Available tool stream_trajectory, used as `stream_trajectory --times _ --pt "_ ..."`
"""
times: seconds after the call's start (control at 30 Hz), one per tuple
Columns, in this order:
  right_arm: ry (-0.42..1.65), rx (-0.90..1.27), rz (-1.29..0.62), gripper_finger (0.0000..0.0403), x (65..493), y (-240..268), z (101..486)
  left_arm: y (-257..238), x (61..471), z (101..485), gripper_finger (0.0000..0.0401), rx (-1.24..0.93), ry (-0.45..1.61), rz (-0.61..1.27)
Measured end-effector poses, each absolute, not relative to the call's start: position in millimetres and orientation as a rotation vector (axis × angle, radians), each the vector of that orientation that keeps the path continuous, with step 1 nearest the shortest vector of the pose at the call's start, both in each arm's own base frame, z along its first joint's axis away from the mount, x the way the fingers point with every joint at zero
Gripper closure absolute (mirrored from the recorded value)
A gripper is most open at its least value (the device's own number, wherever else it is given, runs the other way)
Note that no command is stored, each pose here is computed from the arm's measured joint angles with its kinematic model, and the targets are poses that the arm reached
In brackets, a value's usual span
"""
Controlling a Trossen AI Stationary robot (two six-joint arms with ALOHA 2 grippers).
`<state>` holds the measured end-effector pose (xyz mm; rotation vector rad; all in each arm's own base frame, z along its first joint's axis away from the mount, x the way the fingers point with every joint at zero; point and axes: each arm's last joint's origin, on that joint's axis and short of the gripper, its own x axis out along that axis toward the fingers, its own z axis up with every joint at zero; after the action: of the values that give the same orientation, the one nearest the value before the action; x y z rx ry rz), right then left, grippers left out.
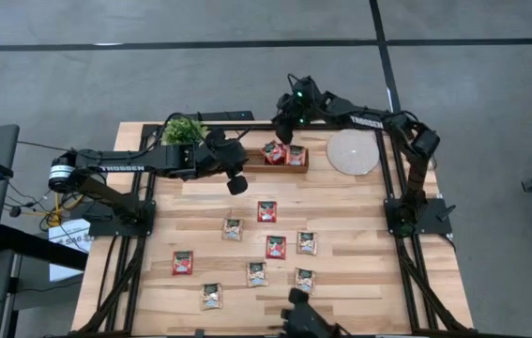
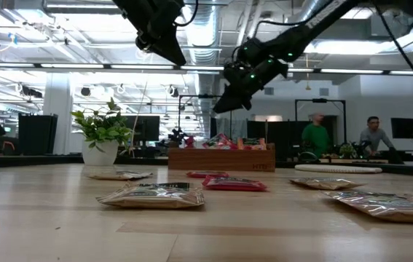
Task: Pick & Place Tea
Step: Put the red tea bag into the middle section of the wooden organizer
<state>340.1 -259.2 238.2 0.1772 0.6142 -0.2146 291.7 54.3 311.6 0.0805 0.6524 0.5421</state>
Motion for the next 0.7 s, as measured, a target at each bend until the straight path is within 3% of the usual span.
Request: stream_trajectory --times 0.33,0.7 --pt "0.874 0.249 -0.054 0.0314 349 -278 261 54 292 311 0.0327 0.086 0.657 0.529" --pt "0.988 0.264 0.028 0.0314 363 -266 226 54 292 312 0.0327 0.116 0.659 0.51"
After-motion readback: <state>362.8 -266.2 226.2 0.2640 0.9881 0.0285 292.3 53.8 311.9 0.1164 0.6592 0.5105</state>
